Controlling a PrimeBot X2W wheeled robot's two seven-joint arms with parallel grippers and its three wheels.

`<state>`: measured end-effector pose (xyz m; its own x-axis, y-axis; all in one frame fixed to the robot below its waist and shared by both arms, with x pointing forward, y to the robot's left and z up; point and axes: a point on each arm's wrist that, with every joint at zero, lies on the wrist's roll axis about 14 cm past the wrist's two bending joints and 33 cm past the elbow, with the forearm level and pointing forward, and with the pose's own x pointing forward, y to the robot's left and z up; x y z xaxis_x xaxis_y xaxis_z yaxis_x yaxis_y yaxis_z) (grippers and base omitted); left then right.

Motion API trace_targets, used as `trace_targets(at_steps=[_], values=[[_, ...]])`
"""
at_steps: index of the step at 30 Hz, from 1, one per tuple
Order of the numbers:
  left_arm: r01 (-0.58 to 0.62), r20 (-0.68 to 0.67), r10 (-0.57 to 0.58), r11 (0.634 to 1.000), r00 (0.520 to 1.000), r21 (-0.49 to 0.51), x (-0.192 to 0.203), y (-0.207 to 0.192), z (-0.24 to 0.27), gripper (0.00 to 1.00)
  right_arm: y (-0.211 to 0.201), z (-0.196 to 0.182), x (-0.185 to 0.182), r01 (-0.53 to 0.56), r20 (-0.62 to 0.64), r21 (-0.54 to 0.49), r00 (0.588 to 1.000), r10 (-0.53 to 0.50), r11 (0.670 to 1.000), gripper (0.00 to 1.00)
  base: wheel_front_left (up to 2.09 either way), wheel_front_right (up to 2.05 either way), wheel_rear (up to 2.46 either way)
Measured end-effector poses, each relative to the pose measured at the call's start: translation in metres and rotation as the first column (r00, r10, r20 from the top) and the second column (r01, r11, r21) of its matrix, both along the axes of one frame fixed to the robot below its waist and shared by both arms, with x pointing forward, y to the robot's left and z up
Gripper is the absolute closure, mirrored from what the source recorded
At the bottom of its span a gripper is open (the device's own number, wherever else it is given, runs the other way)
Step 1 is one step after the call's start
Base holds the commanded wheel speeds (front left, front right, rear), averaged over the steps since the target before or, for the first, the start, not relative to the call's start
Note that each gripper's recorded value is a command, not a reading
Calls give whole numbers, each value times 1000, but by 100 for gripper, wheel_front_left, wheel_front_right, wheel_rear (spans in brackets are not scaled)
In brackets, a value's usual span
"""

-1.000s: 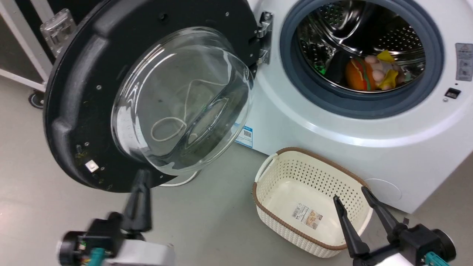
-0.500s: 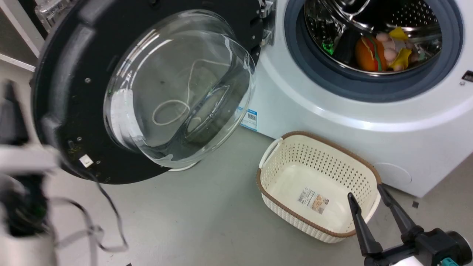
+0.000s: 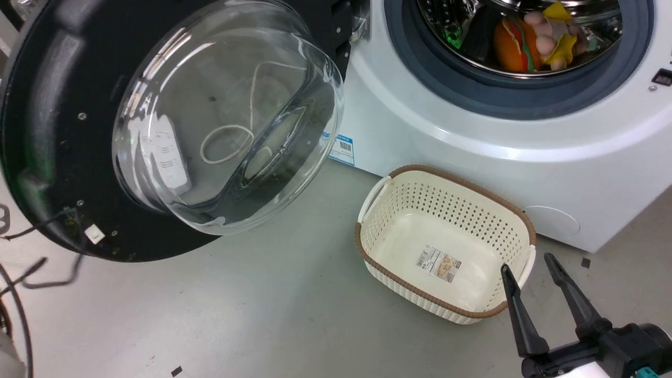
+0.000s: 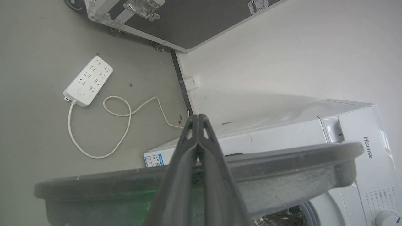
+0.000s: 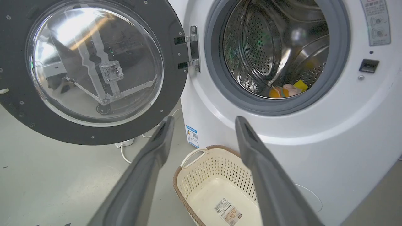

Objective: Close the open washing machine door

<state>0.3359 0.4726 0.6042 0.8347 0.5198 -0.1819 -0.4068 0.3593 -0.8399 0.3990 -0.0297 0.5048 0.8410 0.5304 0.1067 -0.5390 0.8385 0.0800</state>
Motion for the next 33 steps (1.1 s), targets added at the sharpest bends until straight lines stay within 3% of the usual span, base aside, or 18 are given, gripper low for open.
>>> trace_targets(at_steps=[5, 9, 15, 21, 33], values=[[184, 16, -183, 979, 983, -90, 8, -20, 2, 100, -2, 2, 0, 5, 6, 8, 1000, -5, 1000, 0, 0, 0, 0], [344, 58, -339, 932, 939, -116, 10, -49, 7, 100, -7, 8, -1, 22, 24, 8, 999, -22, 1000, 0, 0, 0, 0], [550, 119, -537, 815, 835, -180, -5, -106, -8, 100, -21, 20, -2, 83, 54, 12, 995, -83, 996, 0, 0, 0, 0], [661, 203, -629, 715, 751, -227, -20, -159, -19, 100, -36, 36, -5, 142, 99, 10, 985, -143, 990, 0, 0, 0, 0], [828, 306, -776, 465, 552, -314, -20, -279, -55, 100, -85, 45, -12, 295, 130, 3, 947, -293, 956, 0, 0, 0, 0]])
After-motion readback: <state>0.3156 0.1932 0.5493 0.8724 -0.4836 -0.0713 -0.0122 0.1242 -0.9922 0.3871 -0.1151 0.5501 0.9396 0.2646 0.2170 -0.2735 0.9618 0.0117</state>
